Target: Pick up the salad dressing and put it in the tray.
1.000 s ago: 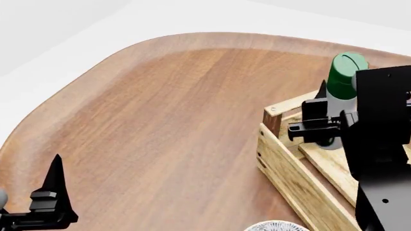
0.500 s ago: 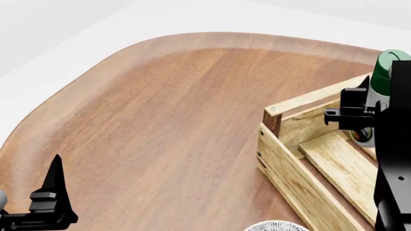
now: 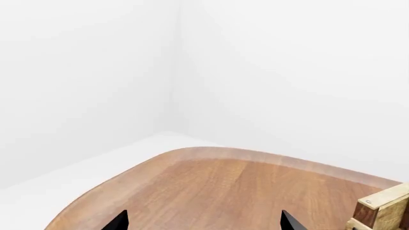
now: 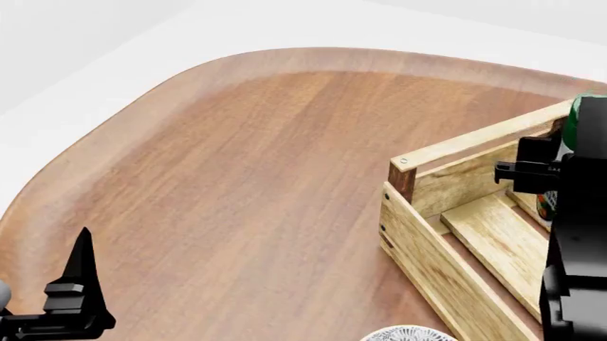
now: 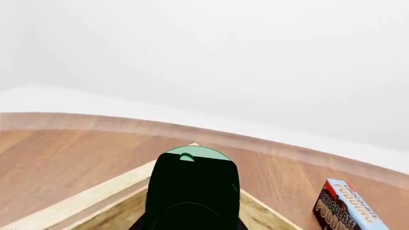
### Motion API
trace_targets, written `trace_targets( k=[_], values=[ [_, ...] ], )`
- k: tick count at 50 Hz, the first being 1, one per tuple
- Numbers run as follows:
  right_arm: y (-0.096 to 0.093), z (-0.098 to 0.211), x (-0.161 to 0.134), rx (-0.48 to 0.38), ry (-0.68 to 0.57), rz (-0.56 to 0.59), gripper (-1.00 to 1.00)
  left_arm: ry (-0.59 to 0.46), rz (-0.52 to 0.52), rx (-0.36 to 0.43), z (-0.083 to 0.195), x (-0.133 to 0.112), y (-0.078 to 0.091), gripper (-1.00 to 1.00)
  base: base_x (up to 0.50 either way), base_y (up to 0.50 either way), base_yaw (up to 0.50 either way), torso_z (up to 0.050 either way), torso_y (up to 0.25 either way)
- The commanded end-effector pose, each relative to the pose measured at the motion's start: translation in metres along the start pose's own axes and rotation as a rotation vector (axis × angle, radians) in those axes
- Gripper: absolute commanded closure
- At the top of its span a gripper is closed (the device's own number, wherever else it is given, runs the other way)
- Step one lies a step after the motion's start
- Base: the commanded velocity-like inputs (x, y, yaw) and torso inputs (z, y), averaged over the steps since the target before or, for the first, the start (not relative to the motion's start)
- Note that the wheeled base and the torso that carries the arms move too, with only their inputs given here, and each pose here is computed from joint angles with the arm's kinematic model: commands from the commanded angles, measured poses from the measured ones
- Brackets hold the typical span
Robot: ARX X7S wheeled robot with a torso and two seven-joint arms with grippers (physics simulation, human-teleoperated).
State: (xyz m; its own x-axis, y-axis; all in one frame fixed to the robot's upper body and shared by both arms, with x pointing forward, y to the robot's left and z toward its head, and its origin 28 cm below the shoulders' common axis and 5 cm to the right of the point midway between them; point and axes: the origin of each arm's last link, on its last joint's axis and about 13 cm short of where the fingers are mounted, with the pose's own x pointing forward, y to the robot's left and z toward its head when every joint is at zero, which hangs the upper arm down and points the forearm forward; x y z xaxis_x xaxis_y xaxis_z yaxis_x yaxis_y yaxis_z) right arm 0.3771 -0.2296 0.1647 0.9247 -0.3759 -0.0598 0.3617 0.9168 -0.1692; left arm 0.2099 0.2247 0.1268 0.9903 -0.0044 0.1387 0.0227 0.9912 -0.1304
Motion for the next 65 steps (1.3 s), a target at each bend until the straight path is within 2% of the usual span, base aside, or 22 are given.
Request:
trace_targets(
  k=[1, 19, 35, 65],
  values=[
    [0.003, -0.01, 0.013, -0.019, 0.025, -0.023, 1.0, -0.002, -0.004, 0.001, 0.0, 0.0, -0.001, -1.0, 0.0, 0.0, 0.0, 0.0, 0.0],
    [0.001, -0.037, 0.018, -0.034, 0.075, -0.101, 1.0, -0.002, -0.003, 0.003, -0.001, -0.001, -0.001, -1.0, 0.0, 0.0, 0.0, 0.001, 0.001],
    [0.003, -0.058, 0.012, -0.037, 0.118, -0.1, 1.0, -0.004, -0.004, 0.002, 0.0, -0.002, -0.001, -1.0, 0.0, 0.0, 0.0, 0.0, 0.001],
    [0.001, -0.08, 0.003, -0.025, 0.186, -0.202, 1.0, -0.009, -0.007, 0.007, 0.0, -0.002, -0.001, -1.0, 0.0, 0.0, 0.0, 0.0, 0.001]
  ],
)
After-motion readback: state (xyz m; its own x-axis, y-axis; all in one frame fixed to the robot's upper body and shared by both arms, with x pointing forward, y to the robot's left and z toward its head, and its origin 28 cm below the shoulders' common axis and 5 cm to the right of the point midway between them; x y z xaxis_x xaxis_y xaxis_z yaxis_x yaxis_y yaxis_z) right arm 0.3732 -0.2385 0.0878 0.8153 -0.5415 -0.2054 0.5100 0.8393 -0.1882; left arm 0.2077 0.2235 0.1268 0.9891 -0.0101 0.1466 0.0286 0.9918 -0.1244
